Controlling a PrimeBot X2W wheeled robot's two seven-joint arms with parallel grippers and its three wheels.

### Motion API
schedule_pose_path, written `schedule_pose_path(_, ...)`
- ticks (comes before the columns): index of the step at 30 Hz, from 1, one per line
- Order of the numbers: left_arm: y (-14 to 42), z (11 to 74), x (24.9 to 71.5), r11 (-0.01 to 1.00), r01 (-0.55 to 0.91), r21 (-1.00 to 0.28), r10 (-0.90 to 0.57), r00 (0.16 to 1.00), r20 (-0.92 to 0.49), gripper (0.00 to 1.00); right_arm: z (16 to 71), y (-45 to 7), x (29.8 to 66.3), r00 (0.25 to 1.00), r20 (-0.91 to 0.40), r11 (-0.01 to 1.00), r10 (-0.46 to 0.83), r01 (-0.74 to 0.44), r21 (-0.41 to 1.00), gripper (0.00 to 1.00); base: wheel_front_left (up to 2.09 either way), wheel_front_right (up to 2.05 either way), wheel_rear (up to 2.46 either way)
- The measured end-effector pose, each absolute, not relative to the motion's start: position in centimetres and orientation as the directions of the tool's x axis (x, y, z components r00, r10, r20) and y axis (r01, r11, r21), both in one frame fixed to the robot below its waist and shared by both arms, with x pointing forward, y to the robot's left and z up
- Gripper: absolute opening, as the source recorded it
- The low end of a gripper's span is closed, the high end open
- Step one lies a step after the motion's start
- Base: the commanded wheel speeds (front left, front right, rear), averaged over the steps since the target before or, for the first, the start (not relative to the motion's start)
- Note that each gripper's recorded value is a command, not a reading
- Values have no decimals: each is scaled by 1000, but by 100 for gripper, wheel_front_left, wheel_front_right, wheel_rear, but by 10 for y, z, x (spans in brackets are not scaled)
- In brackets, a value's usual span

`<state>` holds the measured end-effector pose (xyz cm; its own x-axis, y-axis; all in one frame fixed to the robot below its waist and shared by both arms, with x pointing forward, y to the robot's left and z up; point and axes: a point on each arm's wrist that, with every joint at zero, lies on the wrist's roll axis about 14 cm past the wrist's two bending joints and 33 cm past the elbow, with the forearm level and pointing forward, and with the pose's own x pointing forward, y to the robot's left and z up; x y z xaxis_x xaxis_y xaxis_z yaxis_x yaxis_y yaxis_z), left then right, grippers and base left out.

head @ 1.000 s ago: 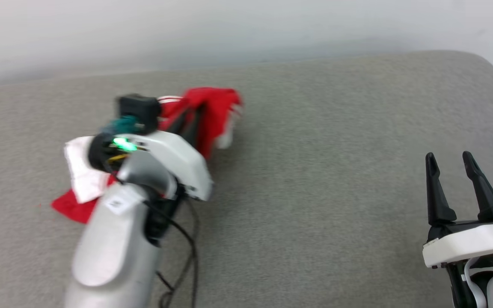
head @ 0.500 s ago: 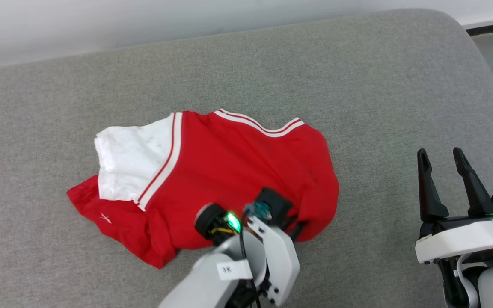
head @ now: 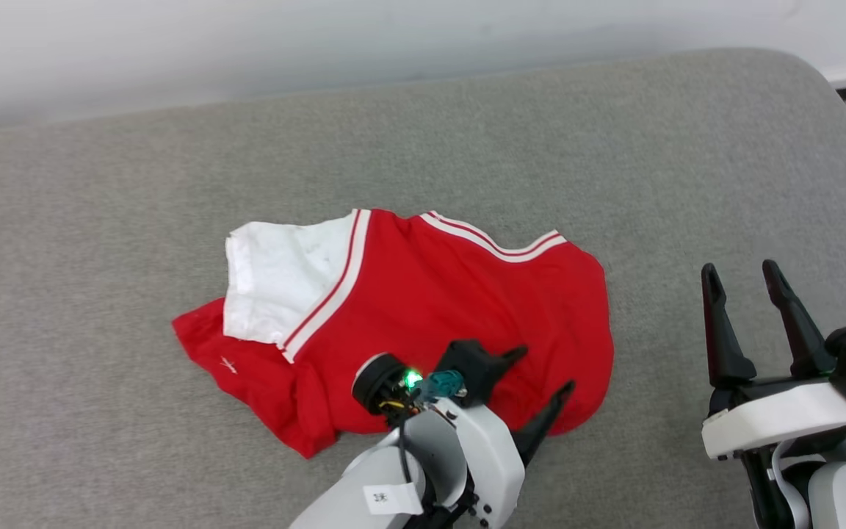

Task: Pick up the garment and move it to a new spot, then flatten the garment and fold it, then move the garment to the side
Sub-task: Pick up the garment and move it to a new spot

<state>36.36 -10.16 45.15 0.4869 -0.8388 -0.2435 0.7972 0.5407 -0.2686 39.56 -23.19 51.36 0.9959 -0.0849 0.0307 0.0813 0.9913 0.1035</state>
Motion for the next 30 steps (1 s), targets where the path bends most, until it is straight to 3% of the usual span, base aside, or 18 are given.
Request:
schedule_pose_path(11,-44,538,406,740,655,-156,-645,756,113,100,529,-199,392,999,48,996,13,-17,90,100,0,0,0)
schedule_pose_path(20,50,547,422,909,387,-155,-366,918,150,100,535,-182,385,997,49,994,63,-68,91,100,0,0,0)
schedule_pose_path(30,151,544,408,985,107,-135,-87,986,141,100,533,-177,371,996,27,992,81,-83,92,100,0,0,0)
